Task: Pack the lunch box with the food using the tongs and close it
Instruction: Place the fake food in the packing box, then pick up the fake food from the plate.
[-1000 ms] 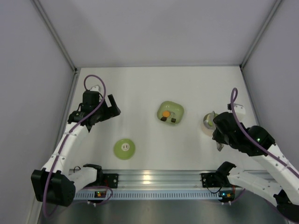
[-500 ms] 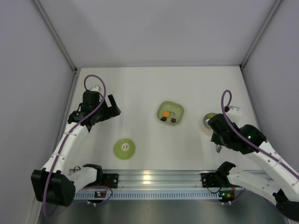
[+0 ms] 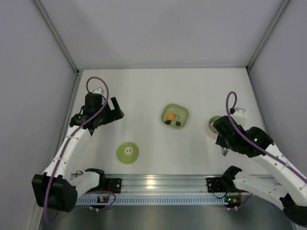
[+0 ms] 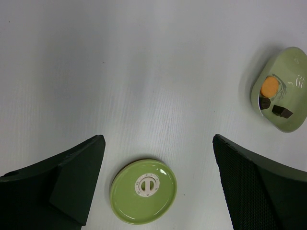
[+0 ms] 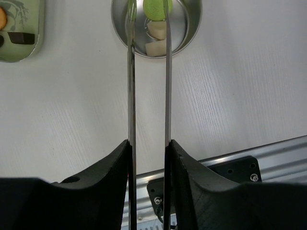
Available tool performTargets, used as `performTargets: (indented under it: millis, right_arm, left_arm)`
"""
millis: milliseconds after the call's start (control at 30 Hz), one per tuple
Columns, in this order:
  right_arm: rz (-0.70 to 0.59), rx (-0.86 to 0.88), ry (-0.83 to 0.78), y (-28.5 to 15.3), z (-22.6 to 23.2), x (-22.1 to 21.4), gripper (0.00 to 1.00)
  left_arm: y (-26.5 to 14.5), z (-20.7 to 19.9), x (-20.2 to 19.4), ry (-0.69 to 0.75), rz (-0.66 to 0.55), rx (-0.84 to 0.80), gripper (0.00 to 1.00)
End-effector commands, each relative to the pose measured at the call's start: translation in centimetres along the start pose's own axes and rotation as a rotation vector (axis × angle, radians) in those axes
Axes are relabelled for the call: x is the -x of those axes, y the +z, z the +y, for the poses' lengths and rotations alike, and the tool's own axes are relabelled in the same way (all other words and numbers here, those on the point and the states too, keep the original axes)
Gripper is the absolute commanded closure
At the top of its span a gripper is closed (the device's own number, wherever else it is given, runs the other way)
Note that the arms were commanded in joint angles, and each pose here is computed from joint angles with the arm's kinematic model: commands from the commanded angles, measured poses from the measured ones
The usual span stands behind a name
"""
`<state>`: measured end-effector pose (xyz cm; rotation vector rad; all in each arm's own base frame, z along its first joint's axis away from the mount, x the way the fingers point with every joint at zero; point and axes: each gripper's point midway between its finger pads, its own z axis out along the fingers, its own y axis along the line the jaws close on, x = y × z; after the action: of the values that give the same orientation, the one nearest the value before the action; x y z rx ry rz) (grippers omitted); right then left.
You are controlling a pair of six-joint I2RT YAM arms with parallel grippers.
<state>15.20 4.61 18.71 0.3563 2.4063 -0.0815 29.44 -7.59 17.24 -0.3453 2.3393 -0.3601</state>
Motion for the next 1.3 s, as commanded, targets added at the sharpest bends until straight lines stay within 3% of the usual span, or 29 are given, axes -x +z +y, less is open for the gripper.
performTargets:
  millis: [0, 300, 633, 1267]
  right_arm:
    - [0.011, -0.030, -0.052, -1.2, -1.0, 0.7, 0.64]
    - [-0.004, 0.264, -0.110, -2.0, 8.4, 4.7, 0.66]
    - [0.071, 0.386, -0.205, 0.6, 15.1, 4.6, 0.68]
    - [0.135, 0.381, -0.269, 3.3, 17.4, 2.6, 0.62]
  left_arm:
    - [0.2, -0.8, 1.2, 0.004, -0.045, -0.028, 0.01]
    - [0.1, -0.7, 1.2, 0.005, -0.050, -0.022, 0.01]
    - [0.1, -0.6, 1.2, 0.006, -0.048, -0.017, 0.01]
    - [0.3, -0.5, 1.1, 0.006, -0.042, -0.012, 0.01]
